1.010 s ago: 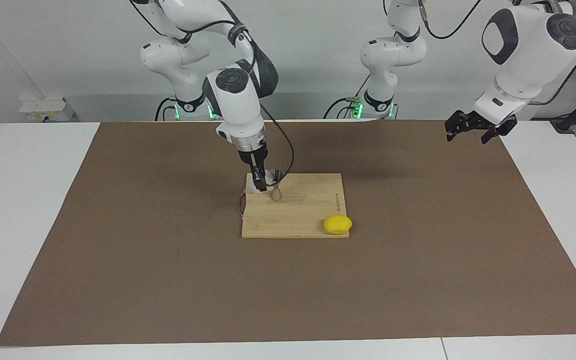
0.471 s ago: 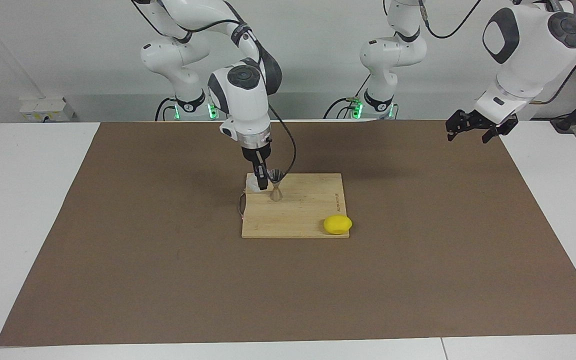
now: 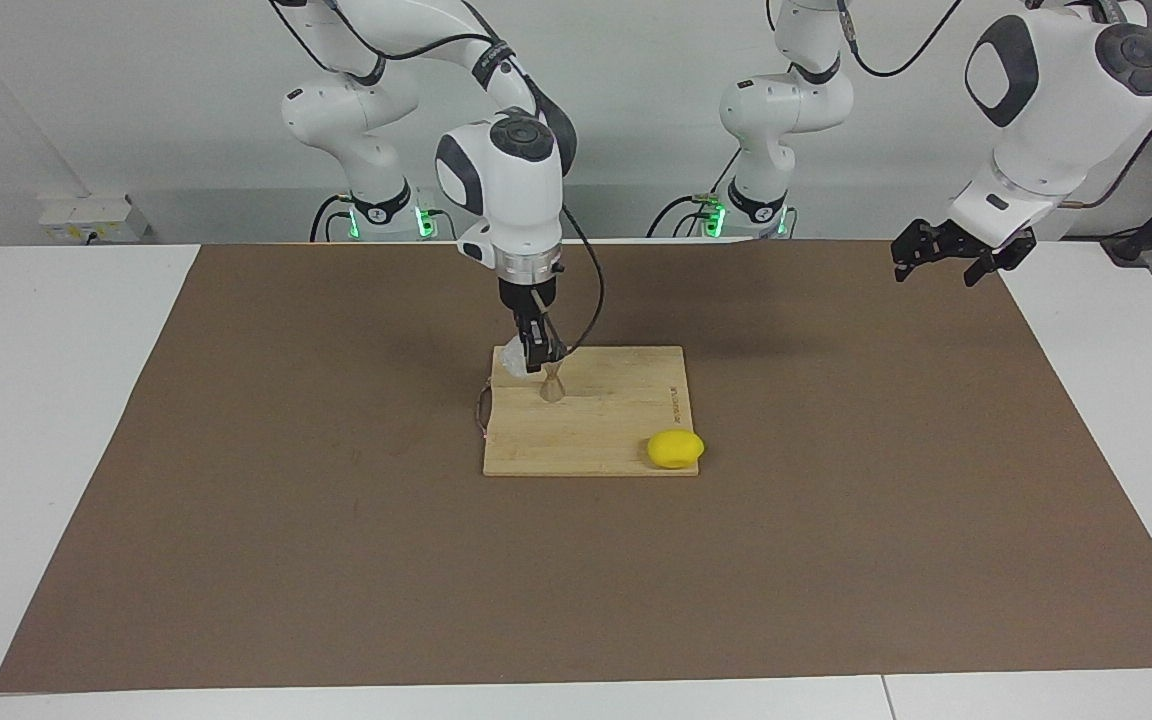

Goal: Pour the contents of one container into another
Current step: 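Lift the glass cup with the right gripper over the metal cup, then tilt the glass cup with the right gripper to pour into the metal cup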

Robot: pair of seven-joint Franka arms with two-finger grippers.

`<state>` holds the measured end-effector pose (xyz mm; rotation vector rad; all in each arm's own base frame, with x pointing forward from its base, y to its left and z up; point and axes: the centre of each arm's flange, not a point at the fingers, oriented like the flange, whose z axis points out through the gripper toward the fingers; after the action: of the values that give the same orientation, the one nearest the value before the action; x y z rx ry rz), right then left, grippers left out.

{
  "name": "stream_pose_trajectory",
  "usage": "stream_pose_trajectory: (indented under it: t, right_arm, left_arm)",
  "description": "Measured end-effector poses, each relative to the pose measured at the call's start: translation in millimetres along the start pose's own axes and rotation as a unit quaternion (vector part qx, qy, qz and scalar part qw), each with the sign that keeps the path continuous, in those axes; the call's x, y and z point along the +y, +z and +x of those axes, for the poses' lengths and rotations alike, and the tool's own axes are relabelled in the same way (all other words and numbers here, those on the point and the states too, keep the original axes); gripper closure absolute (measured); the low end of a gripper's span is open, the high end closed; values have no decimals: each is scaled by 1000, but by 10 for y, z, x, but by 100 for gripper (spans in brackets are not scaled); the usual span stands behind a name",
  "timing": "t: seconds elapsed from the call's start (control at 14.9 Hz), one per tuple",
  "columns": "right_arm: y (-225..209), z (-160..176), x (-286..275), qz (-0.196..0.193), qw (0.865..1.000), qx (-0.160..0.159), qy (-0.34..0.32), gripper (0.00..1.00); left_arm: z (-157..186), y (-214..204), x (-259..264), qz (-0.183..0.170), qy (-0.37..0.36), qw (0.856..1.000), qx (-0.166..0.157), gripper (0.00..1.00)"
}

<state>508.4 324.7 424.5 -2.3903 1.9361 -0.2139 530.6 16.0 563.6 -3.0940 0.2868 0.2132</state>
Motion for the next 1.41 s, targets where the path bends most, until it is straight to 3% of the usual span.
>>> stream_pose_trajectory:
  t: [0.47, 0.88, 1.41]
  right_arm:
    - [-92, -165, 89, 19, 999, 40, -32, 49]
    - [-121, -266, 145, 31, 996, 61, -52, 49]
    - [-124, -311, 237, 52, 991, 102, -76, 49]
  left_arm:
    - [9, -9, 5, 1, 1, 1000, 4, 0]
    - [50, -465, 182, 17, 16, 997, 69, 0]
    - [63, -666, 443, 23, 39, 995, 89, 0]
